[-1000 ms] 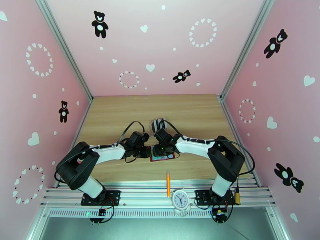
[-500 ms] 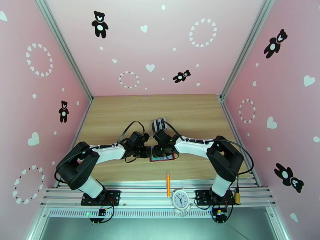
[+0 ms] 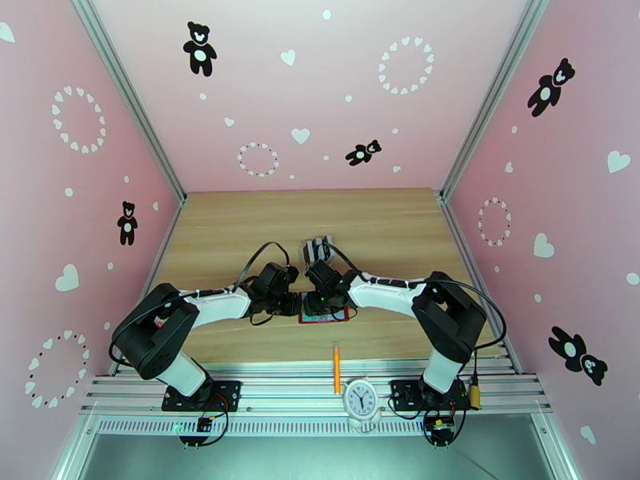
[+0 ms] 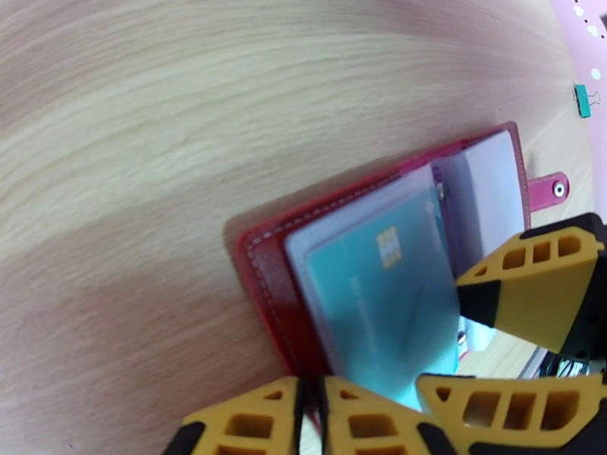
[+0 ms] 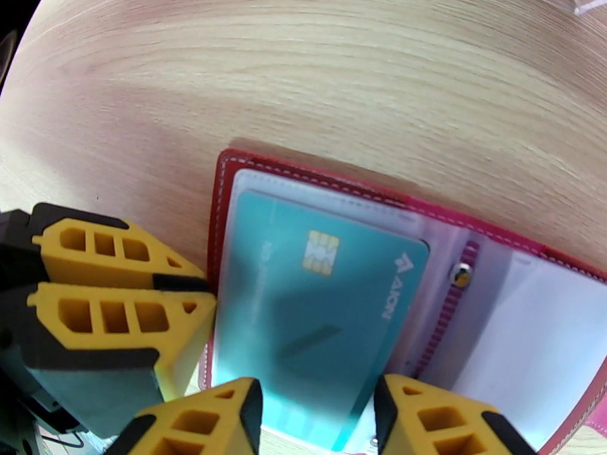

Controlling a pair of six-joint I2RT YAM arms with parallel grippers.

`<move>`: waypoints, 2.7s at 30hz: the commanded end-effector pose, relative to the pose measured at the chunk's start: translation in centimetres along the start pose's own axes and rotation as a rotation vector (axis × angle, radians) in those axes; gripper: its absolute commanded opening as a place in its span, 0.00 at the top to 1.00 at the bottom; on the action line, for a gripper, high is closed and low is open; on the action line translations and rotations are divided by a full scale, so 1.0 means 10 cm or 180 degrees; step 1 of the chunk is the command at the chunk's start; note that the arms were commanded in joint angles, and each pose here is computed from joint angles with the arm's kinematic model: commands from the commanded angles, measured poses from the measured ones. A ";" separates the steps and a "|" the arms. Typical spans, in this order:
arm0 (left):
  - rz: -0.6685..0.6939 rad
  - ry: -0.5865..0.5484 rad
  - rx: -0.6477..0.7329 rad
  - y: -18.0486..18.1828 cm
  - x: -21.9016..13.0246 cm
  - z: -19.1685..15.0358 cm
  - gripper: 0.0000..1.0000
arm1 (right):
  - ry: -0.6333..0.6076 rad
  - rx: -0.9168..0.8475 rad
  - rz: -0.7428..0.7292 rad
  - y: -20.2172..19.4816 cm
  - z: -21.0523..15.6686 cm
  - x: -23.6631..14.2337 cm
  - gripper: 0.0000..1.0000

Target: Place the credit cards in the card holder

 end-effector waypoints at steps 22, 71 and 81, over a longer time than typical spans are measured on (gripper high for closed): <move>0.0131 -0.0031 -0.0009 0.05 -0.02 0.03 0.78 | -0.0144 -0.0110 -0.0030 0.14 0.13 -0.19 0.54; 0.0007 -0.0216 -0.0138 0.11 -0.15 0.08 0.53 | -0.0381 0.0733 0.0088 -1.17 -0.02 -0.77 0.44; -0.0047 -0.0187 -0.0137 0.08 -0.13 0.07 0.53 | -0.0278 0.0818 0.0270 -1.17 -0.07 -0.56 0.46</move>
Point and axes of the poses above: each hand's point on the last joint's axis, 136 mm out from that joint toward the fingers, its own x axis out along the fingers, its own y axis along the line the jaws close on, z = x × y, the point moved 2 cm from there along -x, back along the fingers, and after that the axes turned 7 degrees about x, right-handed, at the moved point
